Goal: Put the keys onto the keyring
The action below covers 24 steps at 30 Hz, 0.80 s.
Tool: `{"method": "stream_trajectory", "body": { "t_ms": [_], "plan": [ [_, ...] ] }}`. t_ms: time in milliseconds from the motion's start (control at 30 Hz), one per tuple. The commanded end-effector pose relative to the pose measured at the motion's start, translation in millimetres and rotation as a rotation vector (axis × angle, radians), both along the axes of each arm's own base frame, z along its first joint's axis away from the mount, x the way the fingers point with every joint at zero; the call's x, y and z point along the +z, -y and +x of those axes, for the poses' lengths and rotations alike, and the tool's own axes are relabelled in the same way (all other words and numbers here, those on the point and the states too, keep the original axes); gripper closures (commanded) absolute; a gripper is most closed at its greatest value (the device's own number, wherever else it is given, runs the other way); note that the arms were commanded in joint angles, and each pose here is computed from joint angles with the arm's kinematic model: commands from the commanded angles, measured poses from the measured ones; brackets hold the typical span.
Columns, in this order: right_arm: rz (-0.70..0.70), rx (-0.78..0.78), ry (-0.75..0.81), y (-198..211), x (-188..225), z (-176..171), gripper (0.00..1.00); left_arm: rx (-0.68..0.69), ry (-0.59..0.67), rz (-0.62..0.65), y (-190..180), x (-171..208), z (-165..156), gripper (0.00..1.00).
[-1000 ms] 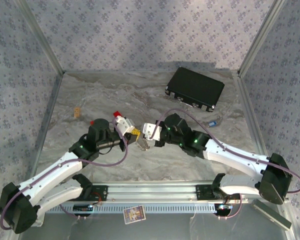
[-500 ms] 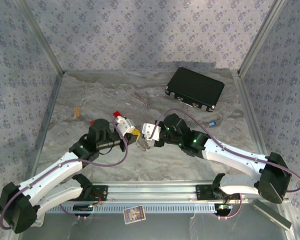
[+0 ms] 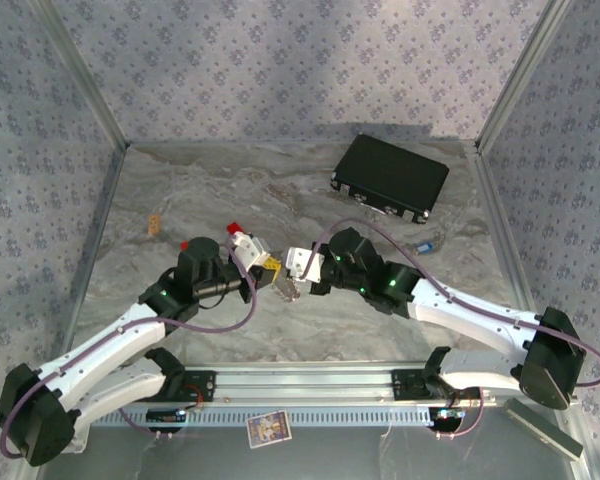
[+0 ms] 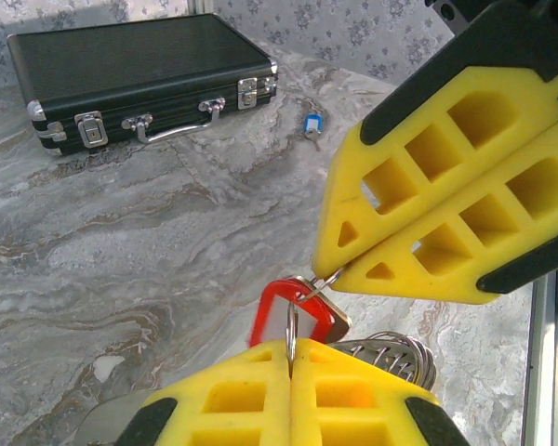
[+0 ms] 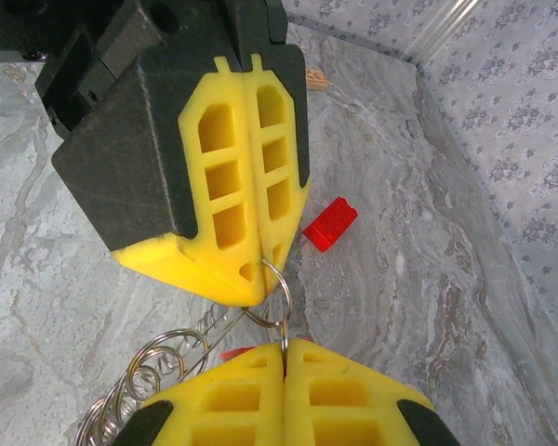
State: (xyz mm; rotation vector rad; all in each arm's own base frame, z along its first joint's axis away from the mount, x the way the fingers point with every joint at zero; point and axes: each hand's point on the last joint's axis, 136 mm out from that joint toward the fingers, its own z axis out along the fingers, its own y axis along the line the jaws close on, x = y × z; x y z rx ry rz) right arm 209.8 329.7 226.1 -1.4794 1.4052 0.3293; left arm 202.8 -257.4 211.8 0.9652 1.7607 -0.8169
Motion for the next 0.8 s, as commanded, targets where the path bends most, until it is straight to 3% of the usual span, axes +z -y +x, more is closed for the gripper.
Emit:
{"method": "stream_trajectory", "body": {
  "t_ms": [0, 767],
  "plan": [
    [0.007, 0.018, -0.008, -3, 0, -5, 1.00, -0.001, 0.065, -0.058, 5, 28, 5, 1.00],
    [-0.010, 0.003, 0.005, -9, -7, 1, 1.00, -0.011, 0.069, -0.064, 6, 30, 3, 1.00]
  ]
}}
